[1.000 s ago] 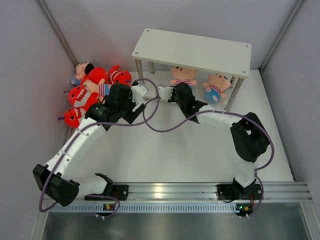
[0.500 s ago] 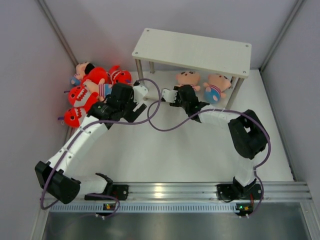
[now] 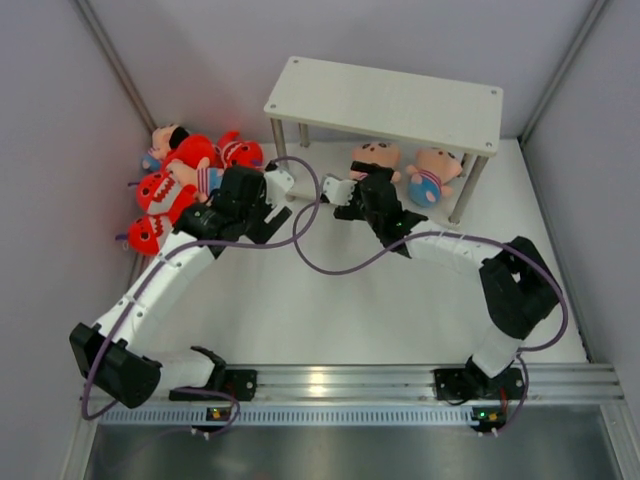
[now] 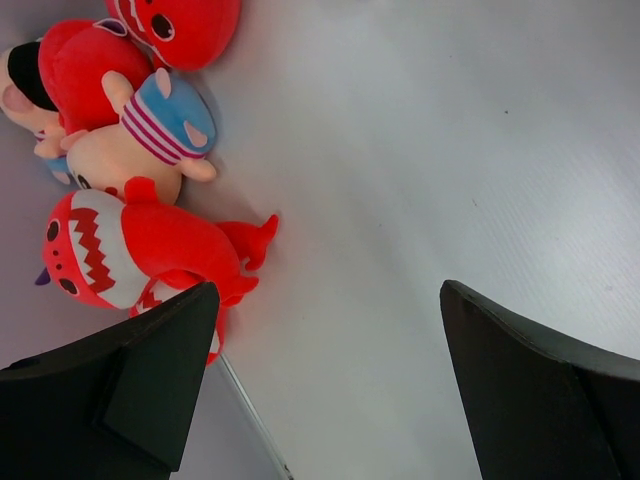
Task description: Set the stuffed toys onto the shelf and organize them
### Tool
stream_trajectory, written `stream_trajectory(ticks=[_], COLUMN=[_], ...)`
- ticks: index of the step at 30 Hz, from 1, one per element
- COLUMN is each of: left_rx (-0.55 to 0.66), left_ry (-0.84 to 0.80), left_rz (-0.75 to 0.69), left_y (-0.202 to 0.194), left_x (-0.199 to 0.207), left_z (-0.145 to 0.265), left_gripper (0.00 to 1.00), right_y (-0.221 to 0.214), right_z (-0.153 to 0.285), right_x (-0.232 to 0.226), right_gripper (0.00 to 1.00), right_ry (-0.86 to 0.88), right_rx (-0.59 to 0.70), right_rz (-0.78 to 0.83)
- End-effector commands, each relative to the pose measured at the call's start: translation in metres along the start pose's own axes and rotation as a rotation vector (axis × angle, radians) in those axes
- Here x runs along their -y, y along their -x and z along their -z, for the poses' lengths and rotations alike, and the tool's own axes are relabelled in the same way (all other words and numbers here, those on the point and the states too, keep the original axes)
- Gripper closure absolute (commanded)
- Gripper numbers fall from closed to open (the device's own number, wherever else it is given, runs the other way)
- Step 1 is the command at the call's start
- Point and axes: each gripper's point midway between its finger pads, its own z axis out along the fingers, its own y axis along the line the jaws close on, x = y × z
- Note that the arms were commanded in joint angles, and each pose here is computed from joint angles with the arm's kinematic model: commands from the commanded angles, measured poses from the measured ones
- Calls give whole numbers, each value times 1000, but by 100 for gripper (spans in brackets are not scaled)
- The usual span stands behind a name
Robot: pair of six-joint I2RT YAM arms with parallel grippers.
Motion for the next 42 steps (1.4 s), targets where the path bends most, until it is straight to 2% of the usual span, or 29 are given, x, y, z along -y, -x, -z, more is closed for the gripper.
stream_trajectory(ticks=[1,5,9,13,15,16,17,18,21,22,23,24,25,28,32,37,40,42], left_rx=[18,-5,-40,-85,-156,-230,-214,-219,-252,-307,-337,-318,-365,-368,-360,-431,-477,-465], left_ry=[44,38,13,25,60,61,80,93,171,176,260,316,321,345,363,404,439,475], left_rz=[36,106,208,344,422,429,437,466,470,457,444,446,435,451,473,394,362,346], left_y=[5,-4,-23,-51,-69,-80,-67,-62,-54,-66,-71,-62,-74,-73,-71,-89,-104,-102], left_x=[-14,-26,-38,-70,-95,-99,-112,-118,-144,-140,-156,-174,-171,-177,-181,-179,-181,-189], left_z=[3,-4,-8,-19,-40,-65,-73,-84,-136,-168,-176,-184,-206,-231,-256,-285,-292,-294], left_gripper=[2,2,3,4,10,13,20,22,24,23,23,24,25,29,30,29,36,40], right_y=[36,43,44,57,66,72,75,79,88,93,91,96,99,103,105,106,106,106], right_z=[30,42,48,72,83,94,98,105,126,137,139,145,153,161,163,160,161,162], right_x=[45,47,32,34,36,46,47,50,59,64,57,57,59,54,50,43,44,43], right_gripper=[1,1,1,1,1,1,1,0,1,1,1,1,0,1,1,1,1,1], right_ry=[-134,-128,-50,-44,-40,-53,-53,-54,-66,-67,-56,-55,-61,-53,-47,-29,-32,-30], right_rx=[97,116,116,169,205,241,256,276,344,387,394,419,444,464,465,458,458,463], right_rz=[-95,-97,-108,-183,-244,-276,-297,-330,-396,-408,-409,-413,-415,-412,-405,-388,-384,-381])
